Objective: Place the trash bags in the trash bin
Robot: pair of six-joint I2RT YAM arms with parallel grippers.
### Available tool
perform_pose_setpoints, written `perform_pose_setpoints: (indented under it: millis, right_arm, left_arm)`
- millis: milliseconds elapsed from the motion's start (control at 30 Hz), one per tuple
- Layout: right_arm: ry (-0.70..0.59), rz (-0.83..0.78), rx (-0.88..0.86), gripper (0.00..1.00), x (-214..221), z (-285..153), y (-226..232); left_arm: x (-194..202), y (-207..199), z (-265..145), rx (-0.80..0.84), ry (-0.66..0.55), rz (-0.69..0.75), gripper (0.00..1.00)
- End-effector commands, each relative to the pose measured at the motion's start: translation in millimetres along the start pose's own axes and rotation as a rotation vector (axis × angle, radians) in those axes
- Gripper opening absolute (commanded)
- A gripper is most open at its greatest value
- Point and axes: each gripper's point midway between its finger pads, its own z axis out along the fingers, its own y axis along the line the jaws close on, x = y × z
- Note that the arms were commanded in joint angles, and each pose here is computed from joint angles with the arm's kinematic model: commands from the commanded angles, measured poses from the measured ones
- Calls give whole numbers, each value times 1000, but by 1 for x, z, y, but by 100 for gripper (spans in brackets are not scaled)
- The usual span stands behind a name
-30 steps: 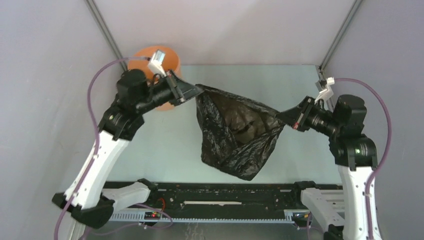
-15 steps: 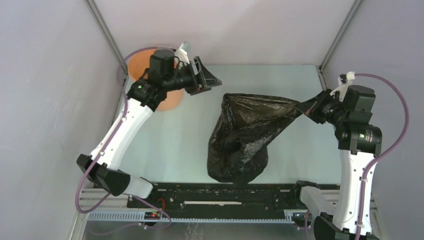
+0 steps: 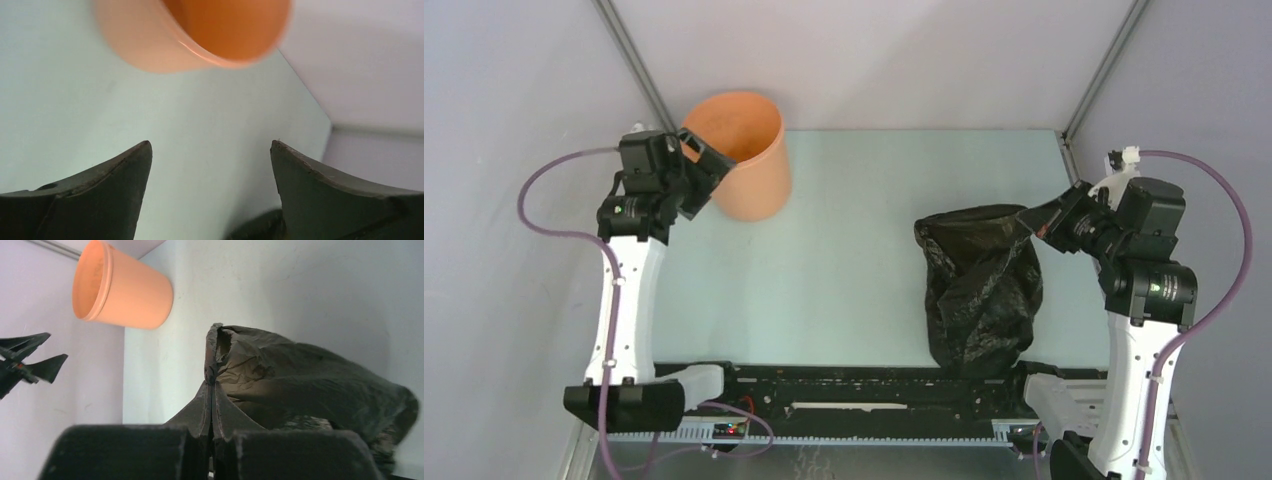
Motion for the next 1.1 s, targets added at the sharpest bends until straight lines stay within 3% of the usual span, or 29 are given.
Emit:
perform_pose_setpoints:
  millis: [0,167,367,500,600,733,1067]
  right_arm:
    - [20,-5,-87,0,3,-1,15]
    - [40,-9,-108,0,6,1,18]
    - [28,-28,-114,0,3,2,20]
    - [21,-39,-113,0,0,3,20]
    - [18,-44,-111,0,0,3,19]
    - [18,-50,-111,0,0,4,19]
    - [26,-65,-120,0,1,6,22]
  left_arm:
    - [-37,61,19,-280,-145,-136,94]
    - [-63,68,48,-344,-176,-164,100]
    - [-76,86,78,-439,-202,-218,99]
    - [-76,82,109,-416,-147,-219,96]
    - [-72,87,126,-438,-104,-211,82]
    - [-64,90,137,-445,-47,-188,55]
    - [-37,73,107,-365,58,-121,18]
